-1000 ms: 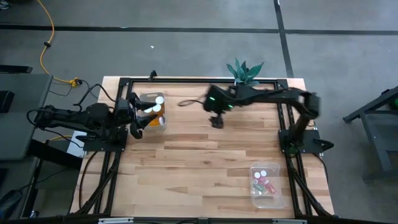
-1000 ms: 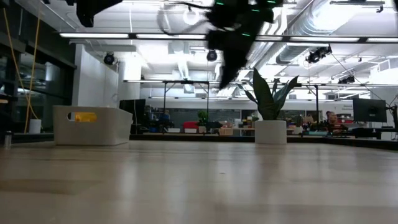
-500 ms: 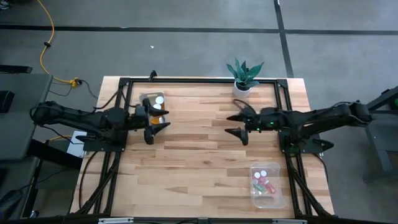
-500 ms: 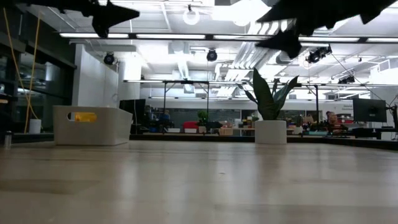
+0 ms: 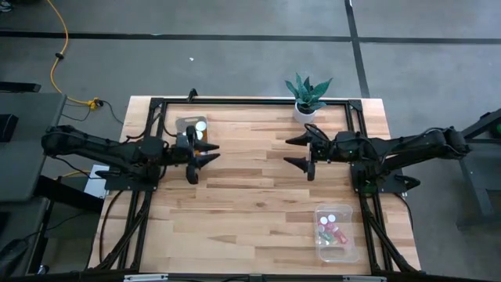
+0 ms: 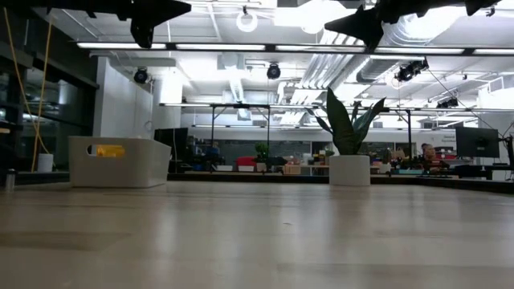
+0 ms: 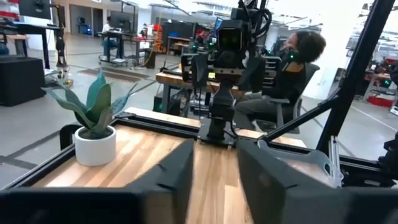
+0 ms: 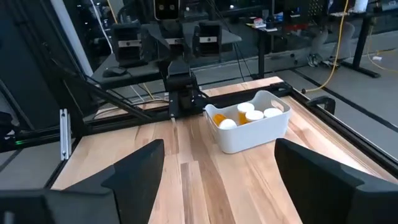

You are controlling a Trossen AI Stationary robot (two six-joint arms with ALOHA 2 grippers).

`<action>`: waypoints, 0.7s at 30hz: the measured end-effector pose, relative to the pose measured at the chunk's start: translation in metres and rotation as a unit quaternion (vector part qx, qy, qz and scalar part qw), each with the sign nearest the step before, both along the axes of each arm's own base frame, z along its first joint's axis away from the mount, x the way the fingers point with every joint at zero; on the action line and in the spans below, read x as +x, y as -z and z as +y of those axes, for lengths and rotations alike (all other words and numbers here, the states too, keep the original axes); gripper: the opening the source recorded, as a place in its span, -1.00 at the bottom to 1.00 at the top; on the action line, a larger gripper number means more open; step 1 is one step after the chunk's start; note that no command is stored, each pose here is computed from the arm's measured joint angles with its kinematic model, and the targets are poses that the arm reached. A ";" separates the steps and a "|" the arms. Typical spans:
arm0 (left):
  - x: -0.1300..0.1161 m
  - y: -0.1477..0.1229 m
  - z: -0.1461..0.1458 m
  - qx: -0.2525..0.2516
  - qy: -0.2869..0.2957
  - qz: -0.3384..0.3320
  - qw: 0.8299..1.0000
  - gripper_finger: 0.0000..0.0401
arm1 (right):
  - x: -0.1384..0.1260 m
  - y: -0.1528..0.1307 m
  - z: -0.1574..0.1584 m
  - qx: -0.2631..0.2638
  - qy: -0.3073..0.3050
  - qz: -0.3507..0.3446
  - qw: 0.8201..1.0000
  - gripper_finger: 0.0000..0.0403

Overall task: Pick and place medicine bottles into bin by pill shape (circle, oval)
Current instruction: Return to Home Position

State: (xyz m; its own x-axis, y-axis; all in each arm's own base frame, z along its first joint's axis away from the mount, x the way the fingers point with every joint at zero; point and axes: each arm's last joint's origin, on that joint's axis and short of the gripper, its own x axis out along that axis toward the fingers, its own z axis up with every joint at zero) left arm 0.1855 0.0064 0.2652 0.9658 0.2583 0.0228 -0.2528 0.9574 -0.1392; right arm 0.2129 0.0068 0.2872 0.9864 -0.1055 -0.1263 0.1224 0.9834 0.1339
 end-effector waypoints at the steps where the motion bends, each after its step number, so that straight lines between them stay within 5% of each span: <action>1: -0.001 -0.001 0.000 0.002 0.001 0.000 1.000 -0.51 | 0.000 0.000 0.000 0.000 0.000 0.000 1.000 0.46; 6: -0.010 -0.004 0.004 0.003 0.017 0.001 1.000 -0.95 | 0.000 0.000 0.000 0.009 0.001 -0.001 1.000 0.34; 15: -0.041 -0.012 0.020 0.009 0.009 0.000 1.000 -1.00 | 0.000 0.001 0.000 0.010 -0.005 0.002 1.000 0.09; 21: -0.058 0.018 0.014 -0.035 0.014 -0.011 0.999 -1.00 | 0.000 0.001 0.000 0.016 -0.004 0.002 1.000 -0.25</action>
State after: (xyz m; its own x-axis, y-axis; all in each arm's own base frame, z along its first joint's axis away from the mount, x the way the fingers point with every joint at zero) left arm 0.1280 0.0207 0.2476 0.9723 0.2320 0.0274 -0.2212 0.9521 -0.2111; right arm 0.2128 0.0072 0.2865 0.9867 -0.0927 -0.1334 0.1143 0.9796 0.1651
